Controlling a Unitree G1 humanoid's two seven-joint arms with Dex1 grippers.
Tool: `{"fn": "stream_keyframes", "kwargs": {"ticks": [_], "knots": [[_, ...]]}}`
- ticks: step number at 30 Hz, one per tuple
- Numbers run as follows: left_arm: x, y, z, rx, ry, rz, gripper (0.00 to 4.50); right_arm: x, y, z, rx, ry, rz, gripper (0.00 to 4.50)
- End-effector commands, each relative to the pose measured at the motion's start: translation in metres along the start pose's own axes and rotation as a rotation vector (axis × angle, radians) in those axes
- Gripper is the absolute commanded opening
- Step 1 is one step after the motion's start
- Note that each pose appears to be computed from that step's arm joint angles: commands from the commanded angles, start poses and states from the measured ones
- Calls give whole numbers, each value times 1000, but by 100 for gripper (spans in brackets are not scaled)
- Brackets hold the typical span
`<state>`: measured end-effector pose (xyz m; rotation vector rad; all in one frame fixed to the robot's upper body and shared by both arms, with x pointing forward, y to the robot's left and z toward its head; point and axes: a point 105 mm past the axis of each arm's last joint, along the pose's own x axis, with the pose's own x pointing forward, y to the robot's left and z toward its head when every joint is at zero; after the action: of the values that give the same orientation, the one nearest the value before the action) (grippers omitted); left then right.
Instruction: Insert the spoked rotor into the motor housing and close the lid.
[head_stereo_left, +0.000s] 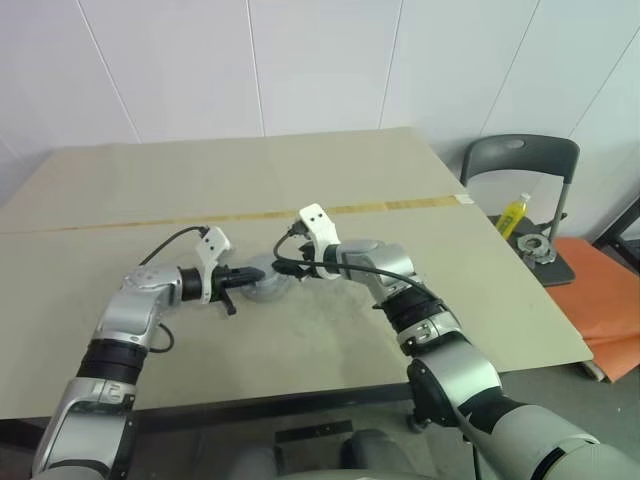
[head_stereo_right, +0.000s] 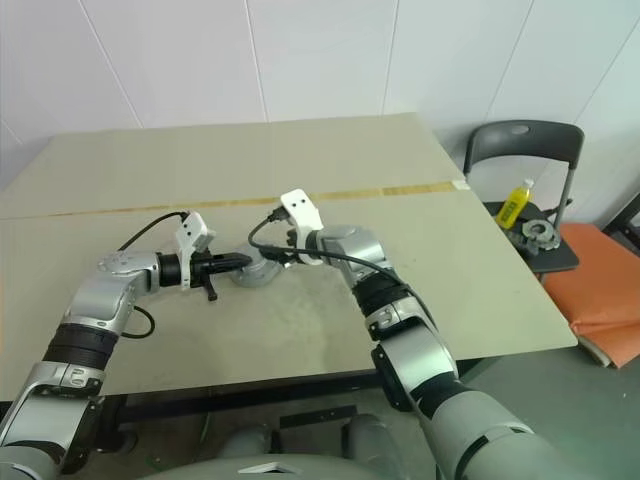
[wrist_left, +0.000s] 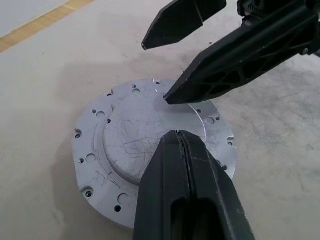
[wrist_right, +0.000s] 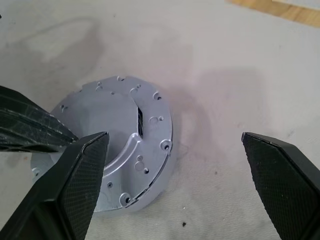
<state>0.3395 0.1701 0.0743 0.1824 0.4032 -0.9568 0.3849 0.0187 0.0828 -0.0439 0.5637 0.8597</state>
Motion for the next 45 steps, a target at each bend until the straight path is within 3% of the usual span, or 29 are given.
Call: {"fn": "stream_keyframes", "kwargs": {"ticks": [1,7,12,19,25,38,45], "knots": [[6,-8,-34,-44,120,-22,0,-8,8,27,69,-95,64,447],[8,-6,-32,-35,105,-11,0,-22,33,36,435,-60,325,447],[7,-4,-29,-30,78,-2,0,-30,30,25,586,33,341,447],[6,-2,-19,-24,8,5,0,-31,35,-3,582,135,314,447],[4,-1,-17,-23,-9,6,0,-26,42,-19,618,145,305,447],[4,-4,-16,-18,-19,1,0,-15,24,7,786,-89,220,447],[4,-4,-16,-17,-19,0,0,-11,22,-3,864,-32,191,447]]}}
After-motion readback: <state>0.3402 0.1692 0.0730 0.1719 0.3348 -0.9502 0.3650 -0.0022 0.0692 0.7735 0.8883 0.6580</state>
